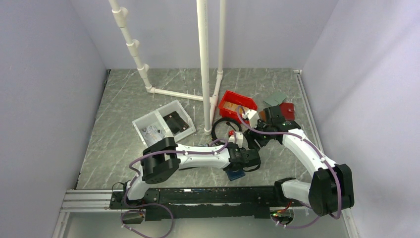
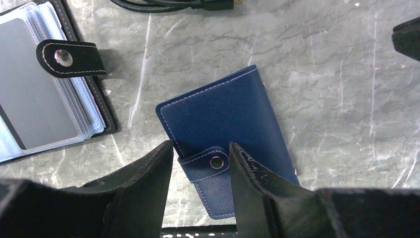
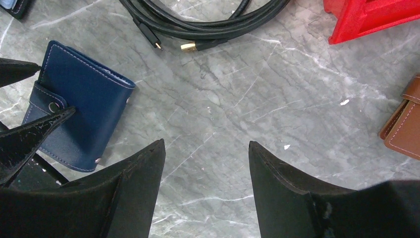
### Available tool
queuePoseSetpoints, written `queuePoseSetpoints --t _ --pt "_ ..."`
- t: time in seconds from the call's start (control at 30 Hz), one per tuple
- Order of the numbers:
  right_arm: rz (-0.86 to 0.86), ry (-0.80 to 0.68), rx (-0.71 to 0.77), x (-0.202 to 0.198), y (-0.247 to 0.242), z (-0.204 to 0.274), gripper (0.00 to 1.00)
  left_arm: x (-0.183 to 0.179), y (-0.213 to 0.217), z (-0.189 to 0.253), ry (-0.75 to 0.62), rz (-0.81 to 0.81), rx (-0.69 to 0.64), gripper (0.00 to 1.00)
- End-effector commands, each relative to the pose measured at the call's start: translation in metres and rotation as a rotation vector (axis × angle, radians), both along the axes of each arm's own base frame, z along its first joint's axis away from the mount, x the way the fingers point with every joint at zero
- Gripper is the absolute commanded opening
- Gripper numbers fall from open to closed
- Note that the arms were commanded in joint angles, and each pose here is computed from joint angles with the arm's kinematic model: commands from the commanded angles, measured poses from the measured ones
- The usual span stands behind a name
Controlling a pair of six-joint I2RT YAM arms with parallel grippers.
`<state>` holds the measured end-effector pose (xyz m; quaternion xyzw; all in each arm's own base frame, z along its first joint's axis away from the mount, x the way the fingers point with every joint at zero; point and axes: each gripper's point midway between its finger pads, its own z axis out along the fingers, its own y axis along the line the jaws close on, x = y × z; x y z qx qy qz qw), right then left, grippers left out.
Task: Take the credit cards out of the card holder
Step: Open the card holder at the center of the board.
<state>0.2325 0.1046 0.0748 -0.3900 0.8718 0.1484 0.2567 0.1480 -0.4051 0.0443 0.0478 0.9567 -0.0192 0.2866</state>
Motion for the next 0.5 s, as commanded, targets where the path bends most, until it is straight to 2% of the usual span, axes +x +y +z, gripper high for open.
queuePoseSetpoints --t 0.0,0.27,0.47 --pt "0.017 -0.024 0.027 0.005 0.007 0.008 0.65 -0.008 -0.005 0.005 0.025 -0.013 0.005 0.5" --pt "0.021 -0.018 0.029 0.004 0.008 0.008 0.65 -0.017 -0.011 0.025 0.002 -0.038 -0.037 0.52" --pt "0.021 -0.016 0.03 0.004 0.008 0.008 0.65 -0.021 -0.01 0.02 0.015 -0.038 -0.024 0.53"
